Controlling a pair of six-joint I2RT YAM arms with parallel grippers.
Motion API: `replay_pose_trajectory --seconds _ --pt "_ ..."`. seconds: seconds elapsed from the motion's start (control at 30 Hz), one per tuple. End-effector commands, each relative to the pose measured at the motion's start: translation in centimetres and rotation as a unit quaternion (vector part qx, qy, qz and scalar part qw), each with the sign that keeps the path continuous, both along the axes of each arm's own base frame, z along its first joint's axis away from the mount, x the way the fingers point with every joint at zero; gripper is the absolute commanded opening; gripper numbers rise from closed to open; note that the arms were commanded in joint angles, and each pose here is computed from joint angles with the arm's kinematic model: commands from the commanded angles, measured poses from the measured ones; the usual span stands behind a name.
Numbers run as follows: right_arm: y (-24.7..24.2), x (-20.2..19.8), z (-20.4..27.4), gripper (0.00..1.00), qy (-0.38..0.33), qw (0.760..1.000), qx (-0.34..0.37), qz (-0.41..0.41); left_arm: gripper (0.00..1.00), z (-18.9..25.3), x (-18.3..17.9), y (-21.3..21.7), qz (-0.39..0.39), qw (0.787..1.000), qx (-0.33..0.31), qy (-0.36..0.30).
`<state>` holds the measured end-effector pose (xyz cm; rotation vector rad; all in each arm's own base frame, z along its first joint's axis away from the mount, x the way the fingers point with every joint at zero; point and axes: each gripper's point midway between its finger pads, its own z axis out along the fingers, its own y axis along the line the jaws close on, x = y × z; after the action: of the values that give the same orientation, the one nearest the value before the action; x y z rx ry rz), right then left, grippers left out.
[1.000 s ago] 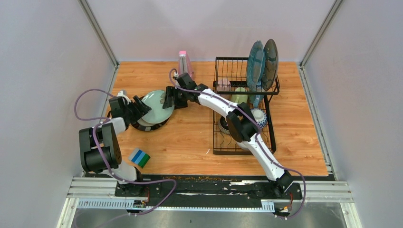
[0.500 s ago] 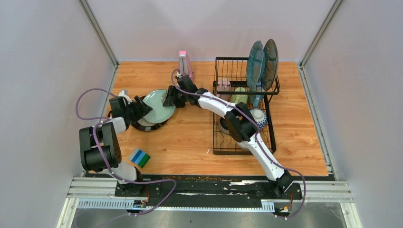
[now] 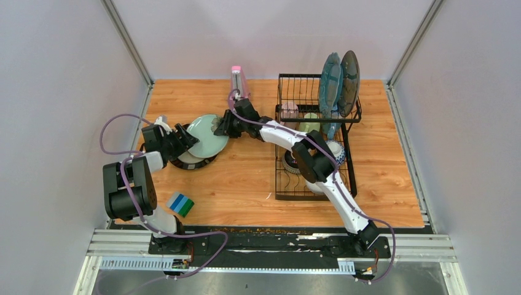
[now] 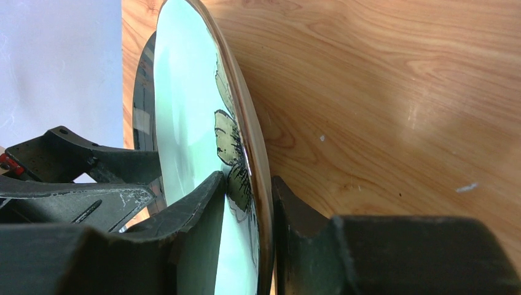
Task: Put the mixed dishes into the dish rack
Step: Pick up the plate at the center of the board.
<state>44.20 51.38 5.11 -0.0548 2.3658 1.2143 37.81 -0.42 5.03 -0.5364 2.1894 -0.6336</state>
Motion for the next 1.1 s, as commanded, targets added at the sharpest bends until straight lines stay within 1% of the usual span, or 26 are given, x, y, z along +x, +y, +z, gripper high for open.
replay_pose_trajectory --seconds 0.0,0.07,0.1,0.17,0.23,0.27,0.37,0.47,0.6,0.73,0.97,1.07 --pt "-1.4 1.1 2.9 0.26 -0.055 0.997 -0.033 -0.033 0.80 -2.8 -2.4 -1.5 -0.017 0.998 -0.020 0.063" --pt "-1.7 1.2 3.1 0.25 -0.060 0.997 -0.039 -0.037 0.80 -2.7 -2.3 -1.5 -0.017 0.998 -0.021 0.063" --pt "-1.7 1.3 3.3 0.26 -0.061 0.997 -0.040 -0.036 0.81 -2.7 -2.3 -1.5 -0.017 0.998 -0.021 0.062" --pt "-1.6 1.1 3.3 0.31 -0.058 0.997 -0.039 -0.030 0.81 -2.7 -2.3 -1.5 -0.017 0.998 -0.023 0.062" --pt "-1.4 0.9 3.2 0.41 -0.053 0.998 -0.037 -0.024 0.80 -2.7 -2.3 -1.6 -0.018 0.998 -0.024 0.062" --pt "-1.2 0.8 3.2 0.43 -0.051 0.998 -0.034 -0.020 0.80 -2.7 -2.3 -1.6 -0.018 0.998 -0.025 0.063" --pt "-0.7 0.4 3.0 0.44 -0.043 0.999 -0.028 -0.004 0.80 -2.6 -2.2 -1.6 -0.020 0.998 -0.027 0.061" --pt "-0.8 0.5 3.0 0.39 -0.041 0.999 -0.032 -0.005 0.80 -2.6 -2.2 -1.8 -0.025 0.997 -0.031 0.060" --pt "-1.2 0.7 3.6 0.36 -0.050 0.998 -0.038 -0.013 0.80 -2.5 -2.3 -1.9 -0.025 0.997 -0.032 0.059" --pt "-1.1 0.6 4.6 0.28 -0.047 0.999 -0.025 -0.005 0.80 -2.5 -2.2 -1.9 -0.025 0.997 -0.034 0.059" --pt "-2.3 1.3 6.1 0.28 -0.064 0.996 -0.042 -0.037 0.80 -2.5 -2.1 -2.0 -0.023 0.997 -0.038 0.060" --pt "-2.5 1.3 6.2 0.25 -0.069 0.996 -0.048 -0.038 0.81 -2.4 -1.9 -1.9 -0.019 0.997 -0.040 0.057"
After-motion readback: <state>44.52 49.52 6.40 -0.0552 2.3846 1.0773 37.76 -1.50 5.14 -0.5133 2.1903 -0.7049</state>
